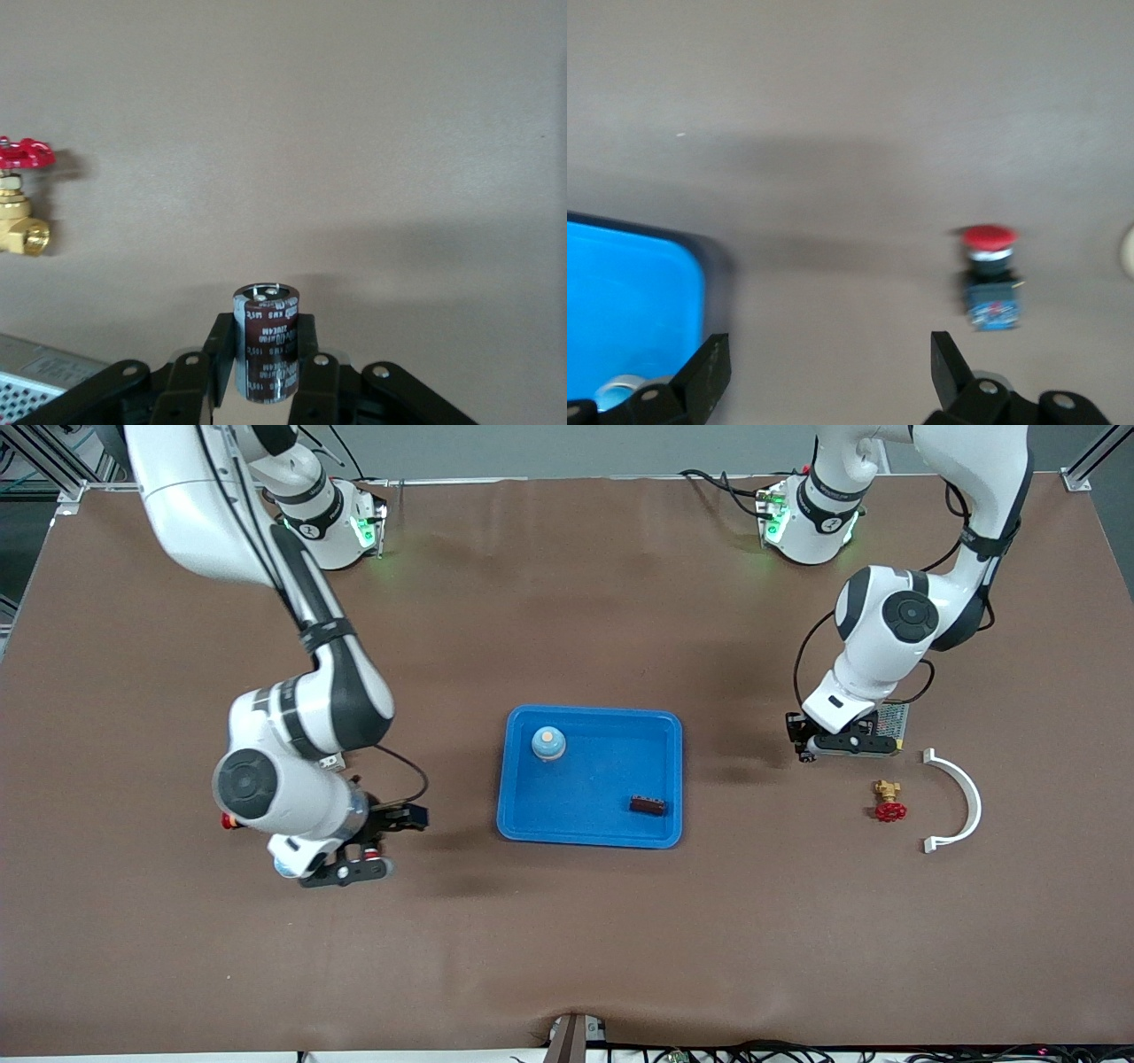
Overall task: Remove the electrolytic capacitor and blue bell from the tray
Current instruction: 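Set the bell down with the right gripper while the left gripper carries capacitor, then grasp the second bell with the right gripper while the left gripper places capacitor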
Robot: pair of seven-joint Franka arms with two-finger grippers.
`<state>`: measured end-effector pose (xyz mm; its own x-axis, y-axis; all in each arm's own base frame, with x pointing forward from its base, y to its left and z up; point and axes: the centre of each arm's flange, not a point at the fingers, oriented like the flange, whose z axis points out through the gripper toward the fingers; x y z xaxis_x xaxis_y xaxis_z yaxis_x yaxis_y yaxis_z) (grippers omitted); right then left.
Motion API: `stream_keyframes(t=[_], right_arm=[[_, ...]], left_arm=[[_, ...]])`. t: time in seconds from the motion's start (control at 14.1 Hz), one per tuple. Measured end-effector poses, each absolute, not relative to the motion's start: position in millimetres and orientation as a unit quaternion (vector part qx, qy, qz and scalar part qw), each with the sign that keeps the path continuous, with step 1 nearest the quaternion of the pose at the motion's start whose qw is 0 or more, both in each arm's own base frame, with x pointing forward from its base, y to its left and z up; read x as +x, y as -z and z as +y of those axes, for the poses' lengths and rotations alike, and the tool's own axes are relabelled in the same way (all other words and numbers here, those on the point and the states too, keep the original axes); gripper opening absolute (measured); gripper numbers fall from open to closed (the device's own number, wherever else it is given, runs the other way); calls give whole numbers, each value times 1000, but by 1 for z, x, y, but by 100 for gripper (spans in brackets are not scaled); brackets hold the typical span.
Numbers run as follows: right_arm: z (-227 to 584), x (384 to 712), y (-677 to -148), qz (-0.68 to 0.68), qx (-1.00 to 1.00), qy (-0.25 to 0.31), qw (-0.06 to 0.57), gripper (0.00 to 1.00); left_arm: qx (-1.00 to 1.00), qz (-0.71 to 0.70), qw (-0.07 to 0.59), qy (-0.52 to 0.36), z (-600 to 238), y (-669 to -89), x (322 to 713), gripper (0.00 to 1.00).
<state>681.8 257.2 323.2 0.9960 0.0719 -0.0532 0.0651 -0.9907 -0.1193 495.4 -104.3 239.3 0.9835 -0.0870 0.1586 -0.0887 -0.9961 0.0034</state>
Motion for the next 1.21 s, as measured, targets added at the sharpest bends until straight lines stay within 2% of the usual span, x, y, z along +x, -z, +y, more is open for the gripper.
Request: stream_keyframes(t=[0.36, 1.21], right_arm=[[357, 637, -324, 24, -998, -34, 54, 100], [417, 594, -294, 53, -997, -29, 52, 100]], left_arm=[[995, -47, 9, -92, -107, -208, 495, 33], [994, -50, 10, -92, -109, -196, 495, 33]])
